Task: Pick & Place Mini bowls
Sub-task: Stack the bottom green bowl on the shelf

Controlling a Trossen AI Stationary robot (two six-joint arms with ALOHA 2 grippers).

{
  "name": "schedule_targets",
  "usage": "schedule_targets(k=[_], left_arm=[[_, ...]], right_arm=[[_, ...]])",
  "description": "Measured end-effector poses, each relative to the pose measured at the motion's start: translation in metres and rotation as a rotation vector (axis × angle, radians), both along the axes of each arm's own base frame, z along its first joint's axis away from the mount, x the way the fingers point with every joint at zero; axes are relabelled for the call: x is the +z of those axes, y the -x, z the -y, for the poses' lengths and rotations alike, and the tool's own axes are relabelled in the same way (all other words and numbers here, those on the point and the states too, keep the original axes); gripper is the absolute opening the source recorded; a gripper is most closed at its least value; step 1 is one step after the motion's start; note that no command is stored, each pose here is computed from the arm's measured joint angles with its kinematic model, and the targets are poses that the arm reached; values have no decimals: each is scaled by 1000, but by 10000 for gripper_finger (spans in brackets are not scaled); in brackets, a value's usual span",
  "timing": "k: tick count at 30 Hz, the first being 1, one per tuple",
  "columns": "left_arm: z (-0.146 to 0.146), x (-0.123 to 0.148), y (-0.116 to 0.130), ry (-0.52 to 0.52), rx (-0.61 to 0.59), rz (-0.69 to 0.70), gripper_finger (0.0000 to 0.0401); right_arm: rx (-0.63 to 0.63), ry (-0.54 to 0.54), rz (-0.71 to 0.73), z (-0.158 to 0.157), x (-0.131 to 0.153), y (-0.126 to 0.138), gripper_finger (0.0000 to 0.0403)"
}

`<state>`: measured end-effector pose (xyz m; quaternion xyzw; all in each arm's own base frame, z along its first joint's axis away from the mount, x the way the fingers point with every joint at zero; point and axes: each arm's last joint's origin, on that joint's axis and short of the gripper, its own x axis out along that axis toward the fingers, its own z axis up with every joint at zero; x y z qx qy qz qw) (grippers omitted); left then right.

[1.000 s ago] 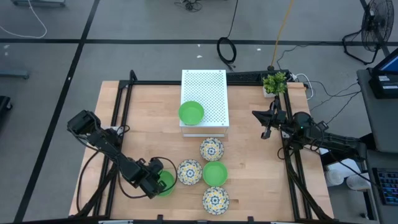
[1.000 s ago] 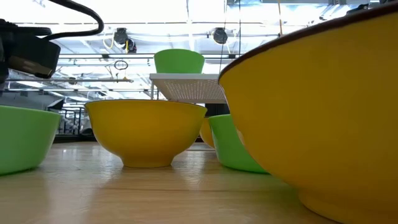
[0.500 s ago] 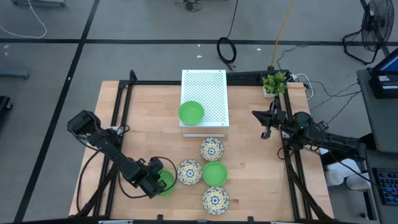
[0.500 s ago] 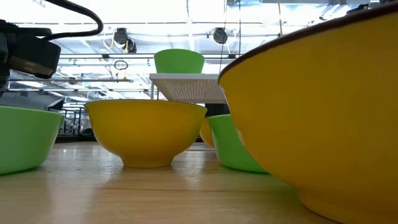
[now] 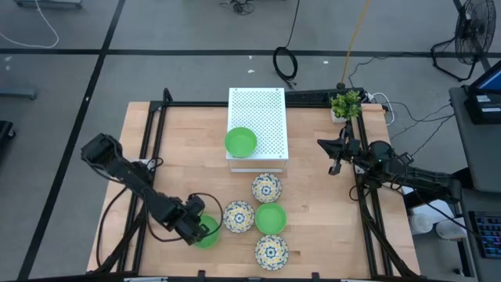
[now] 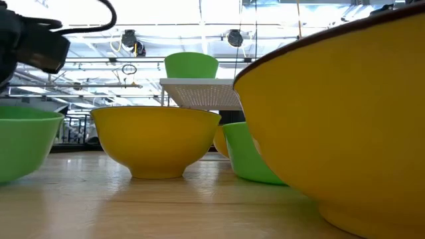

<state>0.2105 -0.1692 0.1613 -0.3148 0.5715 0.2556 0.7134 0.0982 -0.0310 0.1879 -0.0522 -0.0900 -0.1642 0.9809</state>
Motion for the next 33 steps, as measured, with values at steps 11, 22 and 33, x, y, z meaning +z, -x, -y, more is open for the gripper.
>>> schedule_targets(k=[11, 22, 33], left_arm=[[-15, 18, -6, 57, -60, 34, 34], [-26, 35, -6, 99, -43, 89, 35], [-32, 46, -5, 120, -42, 131, 35]], right_arm=[[0, 0, 0, 0, 0, 0, 0], [0, 0, 0, 0, 0, 0, 0], [0, 0, 0, 0, 0, 0, 0]])
